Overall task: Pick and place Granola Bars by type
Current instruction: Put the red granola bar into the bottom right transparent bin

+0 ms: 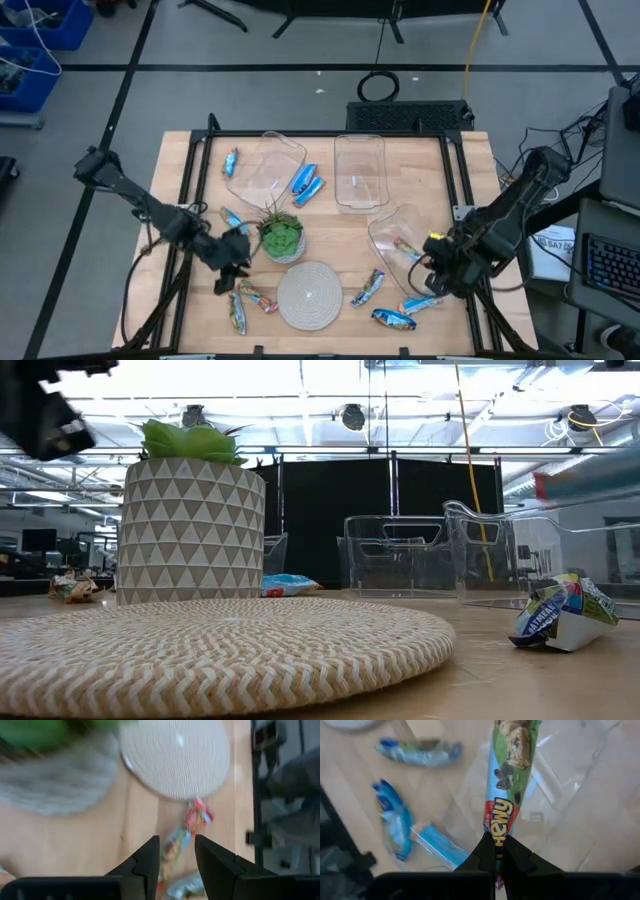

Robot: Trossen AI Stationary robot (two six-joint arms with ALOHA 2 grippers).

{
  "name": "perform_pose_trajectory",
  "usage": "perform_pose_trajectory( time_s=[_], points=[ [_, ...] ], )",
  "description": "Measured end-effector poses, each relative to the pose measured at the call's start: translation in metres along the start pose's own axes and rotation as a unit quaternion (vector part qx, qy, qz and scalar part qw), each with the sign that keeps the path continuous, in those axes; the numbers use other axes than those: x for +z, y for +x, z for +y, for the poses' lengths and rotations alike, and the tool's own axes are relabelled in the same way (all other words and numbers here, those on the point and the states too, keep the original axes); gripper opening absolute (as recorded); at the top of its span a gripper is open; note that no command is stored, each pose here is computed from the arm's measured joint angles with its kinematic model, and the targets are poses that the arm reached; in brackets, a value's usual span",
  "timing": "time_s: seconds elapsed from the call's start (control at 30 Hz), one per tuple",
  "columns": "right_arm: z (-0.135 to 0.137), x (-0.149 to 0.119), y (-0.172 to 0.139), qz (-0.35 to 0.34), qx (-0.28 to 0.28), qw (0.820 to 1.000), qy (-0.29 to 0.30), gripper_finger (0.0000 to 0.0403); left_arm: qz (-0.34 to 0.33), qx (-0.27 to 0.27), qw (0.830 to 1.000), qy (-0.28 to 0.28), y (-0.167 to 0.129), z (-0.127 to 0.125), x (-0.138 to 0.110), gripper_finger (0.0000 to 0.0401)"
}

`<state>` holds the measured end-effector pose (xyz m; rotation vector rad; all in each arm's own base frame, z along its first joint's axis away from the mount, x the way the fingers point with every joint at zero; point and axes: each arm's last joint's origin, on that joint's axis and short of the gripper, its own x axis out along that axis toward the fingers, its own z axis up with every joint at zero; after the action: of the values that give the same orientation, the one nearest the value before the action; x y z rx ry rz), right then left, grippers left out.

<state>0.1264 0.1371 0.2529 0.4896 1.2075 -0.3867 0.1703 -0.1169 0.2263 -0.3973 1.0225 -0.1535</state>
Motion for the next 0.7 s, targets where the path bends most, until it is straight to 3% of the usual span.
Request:
perform_pose_trajectory(
  time_s=[0.23, 0.5, 0.7],
  points=[
    [-0.008, -0.010, 0.018, 0.002, -0.004, 1.000, 0.022, 0.0009, 0.034, -0.013, 0.998, 0.044, 0.034, -0.026, -0.017, 0.0127],
    [-0.009, -0.011, 0.026, -0.004, 0.035, 0.999, -0.012, 0.0125, 0.102, 0.018, 0.981, 0.162, 0.070, -0.027, -0.034, 0.0135],
    [-0.005, -0.010, 0.025, -0.009, 0.060, 0.998, -0.019, 0.0181, 0.101, 0.019, 0.970, 0.219, 0.076, -0.022, -0.029, 0.0195]
  ],
)
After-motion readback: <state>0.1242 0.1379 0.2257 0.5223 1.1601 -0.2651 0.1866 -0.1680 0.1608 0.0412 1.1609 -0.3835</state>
